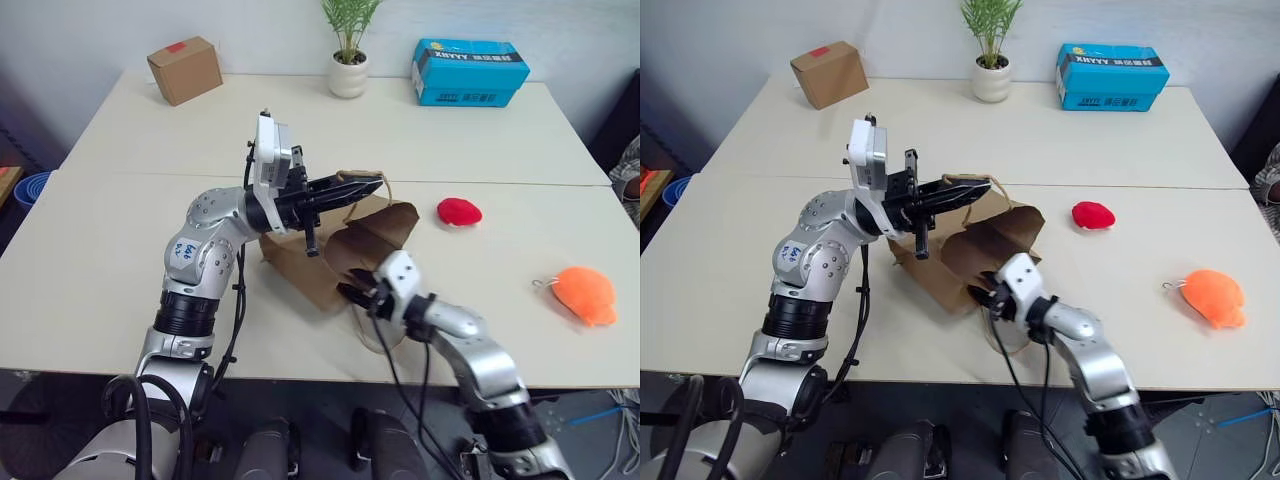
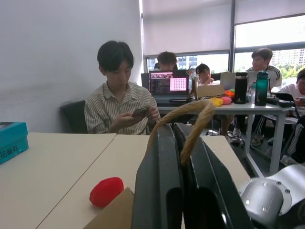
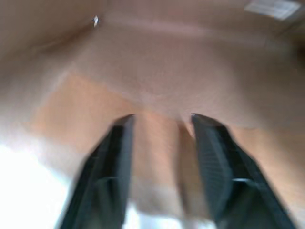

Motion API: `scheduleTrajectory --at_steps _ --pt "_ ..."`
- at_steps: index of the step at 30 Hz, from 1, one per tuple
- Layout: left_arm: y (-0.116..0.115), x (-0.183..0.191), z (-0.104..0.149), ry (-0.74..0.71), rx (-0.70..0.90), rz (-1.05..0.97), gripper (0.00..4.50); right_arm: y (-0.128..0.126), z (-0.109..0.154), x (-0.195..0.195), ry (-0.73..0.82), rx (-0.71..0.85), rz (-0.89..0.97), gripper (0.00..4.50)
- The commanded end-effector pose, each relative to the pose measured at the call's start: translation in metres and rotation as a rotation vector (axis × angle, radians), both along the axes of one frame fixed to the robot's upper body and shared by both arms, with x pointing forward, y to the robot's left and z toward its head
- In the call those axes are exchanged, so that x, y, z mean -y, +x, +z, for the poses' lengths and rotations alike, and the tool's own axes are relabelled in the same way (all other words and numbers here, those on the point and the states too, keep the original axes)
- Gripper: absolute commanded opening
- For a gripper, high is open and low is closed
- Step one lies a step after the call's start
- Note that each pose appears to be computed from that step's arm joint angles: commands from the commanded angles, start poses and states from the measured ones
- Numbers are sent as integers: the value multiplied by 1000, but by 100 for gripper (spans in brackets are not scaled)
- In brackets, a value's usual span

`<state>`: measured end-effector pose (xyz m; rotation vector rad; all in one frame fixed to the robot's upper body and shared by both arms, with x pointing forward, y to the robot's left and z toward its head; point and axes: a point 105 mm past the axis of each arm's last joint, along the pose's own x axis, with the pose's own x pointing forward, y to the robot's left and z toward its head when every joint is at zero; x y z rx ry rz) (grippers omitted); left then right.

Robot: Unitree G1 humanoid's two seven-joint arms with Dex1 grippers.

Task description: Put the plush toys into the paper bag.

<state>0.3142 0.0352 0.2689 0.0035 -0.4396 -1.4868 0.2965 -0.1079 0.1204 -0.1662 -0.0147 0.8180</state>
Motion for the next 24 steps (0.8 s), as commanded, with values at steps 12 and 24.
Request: scheduleTrajectory --at_steps 12,24 --pt "-2 3 -11 22 25 -54 0 -153 29 174 -88 85 -548 444" --pt "-1 -17 5 52 58 -19 0 -168 2 255 -287 -37 -824 444"
